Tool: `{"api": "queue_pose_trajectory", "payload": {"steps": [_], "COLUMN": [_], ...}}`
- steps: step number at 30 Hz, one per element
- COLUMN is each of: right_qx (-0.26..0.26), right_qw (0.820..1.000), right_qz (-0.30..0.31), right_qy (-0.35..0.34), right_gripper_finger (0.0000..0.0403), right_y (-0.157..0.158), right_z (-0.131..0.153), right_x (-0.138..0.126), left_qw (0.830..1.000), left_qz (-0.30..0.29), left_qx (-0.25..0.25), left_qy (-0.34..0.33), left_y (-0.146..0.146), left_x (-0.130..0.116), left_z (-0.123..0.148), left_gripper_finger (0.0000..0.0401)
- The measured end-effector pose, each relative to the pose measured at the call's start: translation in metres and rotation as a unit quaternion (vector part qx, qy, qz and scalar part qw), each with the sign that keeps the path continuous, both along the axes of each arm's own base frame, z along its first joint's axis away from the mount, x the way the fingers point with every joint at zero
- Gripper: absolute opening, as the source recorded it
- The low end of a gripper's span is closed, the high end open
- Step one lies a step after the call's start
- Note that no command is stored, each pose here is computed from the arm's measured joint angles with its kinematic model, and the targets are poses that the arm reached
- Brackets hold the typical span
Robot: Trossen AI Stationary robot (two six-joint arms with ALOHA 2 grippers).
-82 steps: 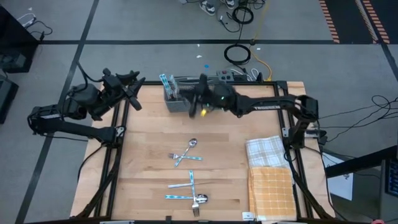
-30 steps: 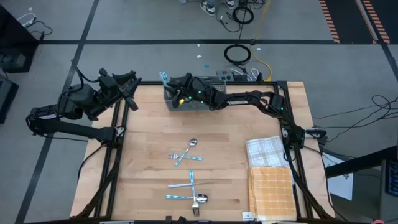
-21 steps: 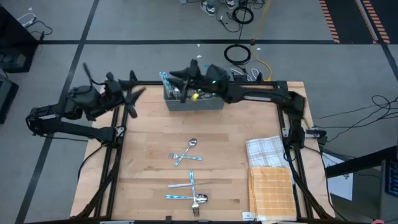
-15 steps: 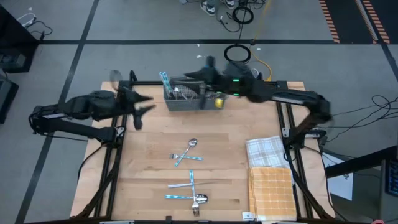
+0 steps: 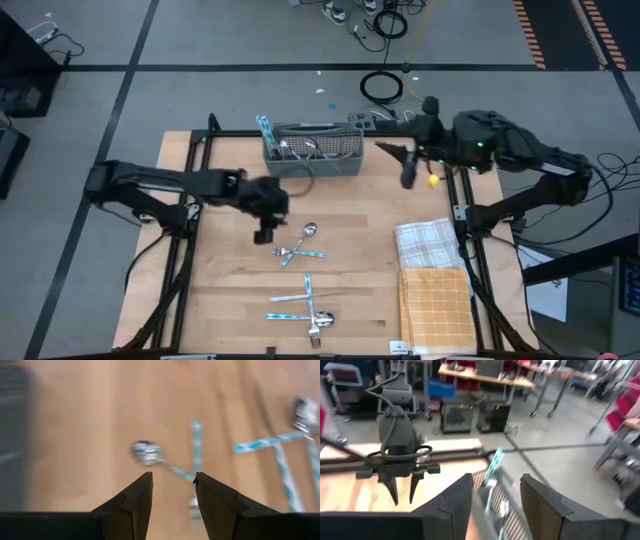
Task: Sort silverware
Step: Put the knife into the left section of the utensil holder
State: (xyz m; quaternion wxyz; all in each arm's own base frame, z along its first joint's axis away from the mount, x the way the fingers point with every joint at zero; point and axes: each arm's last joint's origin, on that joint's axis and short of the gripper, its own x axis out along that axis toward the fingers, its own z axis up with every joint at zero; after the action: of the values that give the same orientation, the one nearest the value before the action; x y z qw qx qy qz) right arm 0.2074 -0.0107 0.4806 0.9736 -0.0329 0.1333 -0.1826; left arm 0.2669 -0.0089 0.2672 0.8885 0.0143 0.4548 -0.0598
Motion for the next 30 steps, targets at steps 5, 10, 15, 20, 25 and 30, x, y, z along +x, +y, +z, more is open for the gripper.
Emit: {"api": "queue_pose_trajectory", "payload": {"steps": [5, 10, 15, 20, 25, 30], "right_qx": [0.025, 0.026, 0.019, 0.025, 0.026, 0.03], "right_qw": [0.999, 0.998, 0.997, 0.996, 0.995, 0.994], "right_qz": [0.008, 0.018, 0.024, 0.021, 0.023, 0.032], "right_qy": [0.046, 0.062, 0.065, 0.084, 0.09, 0.096], "right_gripper_finger": [0.0155, 0.0155, 0.0155, 0.0155, 0.0155, 0.0155], "right_y": [0.006, 0.008, 0.008, 0.007, 0.007, 0.007], "right_z": [-0.006, -0.007, -0.004, -0.007, -0.007, -0.008], "right_x": [-0.022, -0.036, -0.054, -0.07, -0.081, -0.088], "left_qw": [0.992, 0.966, 0.966, 0.983, 0.989, 0.99], "left_qz": [-0.126, -0.249, -0.244, -0.16, -0.098, -0.047], "left_qx": [0.009, 0.044, 0.023, -0.055, -0.101, -0.134], "left_qy": [-0.003, -0.06, -0.079, -0.073, -0.036, 0.004], "left_y": [-0.044, -0.092, -0.111, -0.118, -0.123, -0.13], "left_x": [0.012, 0.015, 0.028, 0.046, 0.056, 0.06], "left_z": [-0.015, -0.018, -0.031, -0.049, -0.069, -0.086], "left_gripper_finger": [0.0154, 0.0154, 0.0154, 0.0154, 0.0154, 0.0154]}}
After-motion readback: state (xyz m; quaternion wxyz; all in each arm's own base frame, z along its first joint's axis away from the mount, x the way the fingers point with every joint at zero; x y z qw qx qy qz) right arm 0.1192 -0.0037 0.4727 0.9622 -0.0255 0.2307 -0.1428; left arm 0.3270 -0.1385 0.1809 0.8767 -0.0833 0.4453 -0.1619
